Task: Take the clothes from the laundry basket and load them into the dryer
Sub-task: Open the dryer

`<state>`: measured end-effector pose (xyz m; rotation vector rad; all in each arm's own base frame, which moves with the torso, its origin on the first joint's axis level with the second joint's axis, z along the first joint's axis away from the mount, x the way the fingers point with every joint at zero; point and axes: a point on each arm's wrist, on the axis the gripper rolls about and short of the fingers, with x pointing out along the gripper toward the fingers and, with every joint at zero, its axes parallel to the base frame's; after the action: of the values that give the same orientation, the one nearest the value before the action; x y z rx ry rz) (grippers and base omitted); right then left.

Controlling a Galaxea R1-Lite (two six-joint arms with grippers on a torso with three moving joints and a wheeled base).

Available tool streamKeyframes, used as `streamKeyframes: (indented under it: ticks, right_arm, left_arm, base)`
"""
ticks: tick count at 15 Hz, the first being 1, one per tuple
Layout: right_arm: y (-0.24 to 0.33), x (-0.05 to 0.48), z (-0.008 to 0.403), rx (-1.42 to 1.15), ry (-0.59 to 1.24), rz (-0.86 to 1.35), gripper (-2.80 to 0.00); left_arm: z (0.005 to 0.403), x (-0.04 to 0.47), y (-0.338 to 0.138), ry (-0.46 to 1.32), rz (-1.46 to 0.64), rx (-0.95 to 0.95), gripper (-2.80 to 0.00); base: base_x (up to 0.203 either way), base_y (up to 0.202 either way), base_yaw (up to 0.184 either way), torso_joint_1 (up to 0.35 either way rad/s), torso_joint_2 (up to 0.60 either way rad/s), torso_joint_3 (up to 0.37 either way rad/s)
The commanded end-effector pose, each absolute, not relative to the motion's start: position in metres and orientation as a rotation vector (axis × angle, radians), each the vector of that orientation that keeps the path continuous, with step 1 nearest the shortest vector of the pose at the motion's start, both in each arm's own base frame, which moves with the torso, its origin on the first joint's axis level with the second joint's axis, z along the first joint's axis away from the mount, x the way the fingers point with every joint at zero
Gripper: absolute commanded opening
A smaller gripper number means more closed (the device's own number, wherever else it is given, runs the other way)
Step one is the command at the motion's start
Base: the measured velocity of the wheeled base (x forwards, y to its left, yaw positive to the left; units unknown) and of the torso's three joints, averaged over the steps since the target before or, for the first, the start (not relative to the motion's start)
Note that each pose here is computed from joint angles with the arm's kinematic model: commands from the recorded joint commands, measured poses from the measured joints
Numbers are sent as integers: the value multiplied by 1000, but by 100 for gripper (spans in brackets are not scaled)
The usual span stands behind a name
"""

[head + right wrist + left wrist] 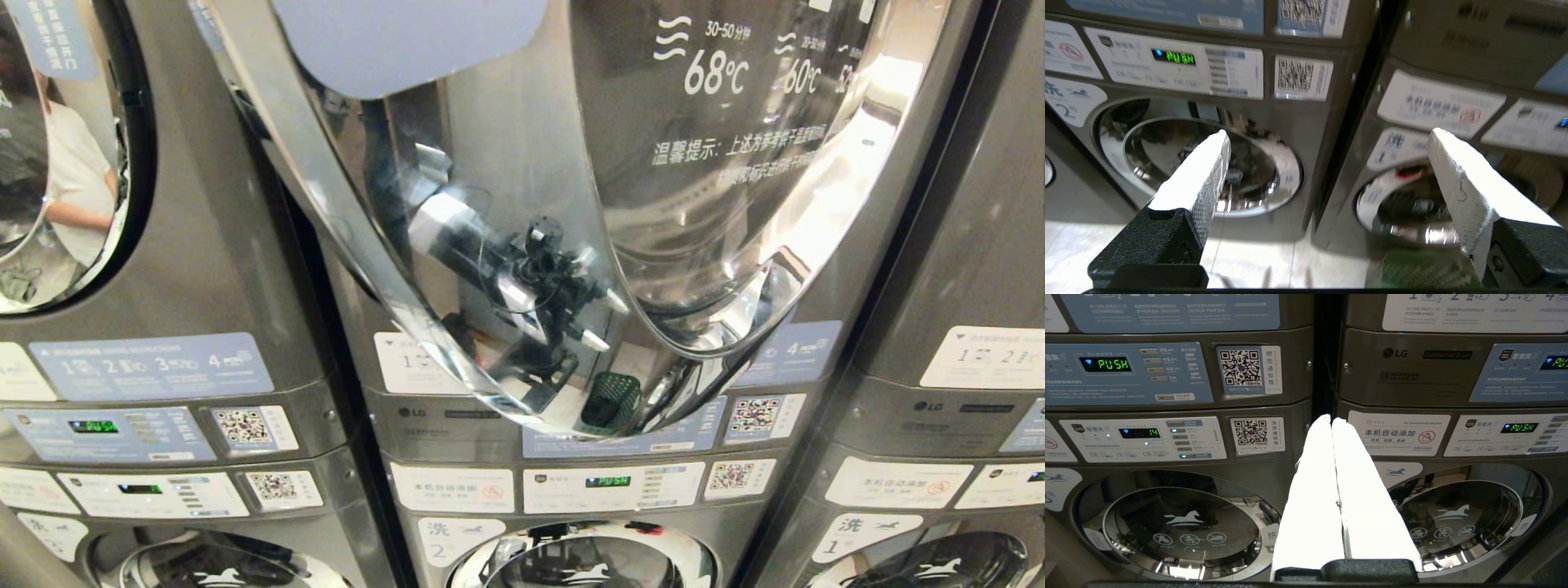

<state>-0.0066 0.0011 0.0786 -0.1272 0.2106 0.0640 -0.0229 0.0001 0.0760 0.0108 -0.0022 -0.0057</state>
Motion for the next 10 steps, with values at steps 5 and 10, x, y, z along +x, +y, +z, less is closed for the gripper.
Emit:
streamKeyframes:
  ticks: [5, 10]
  right_arm:
    - [1, -23, 75, -164, 4, 59, 0]
    - [1, -23, 75, -160, 6, 46, 0]
  left_arm:
    - [76, -23, 0, -3, -6, 11, -280]
    - [76, -23, 0, -3, -6, 11, -280]
  base:
    - [0, 0, 0, 0, 0, 0]
    - [0, 0, 0, 0, 0, 0]
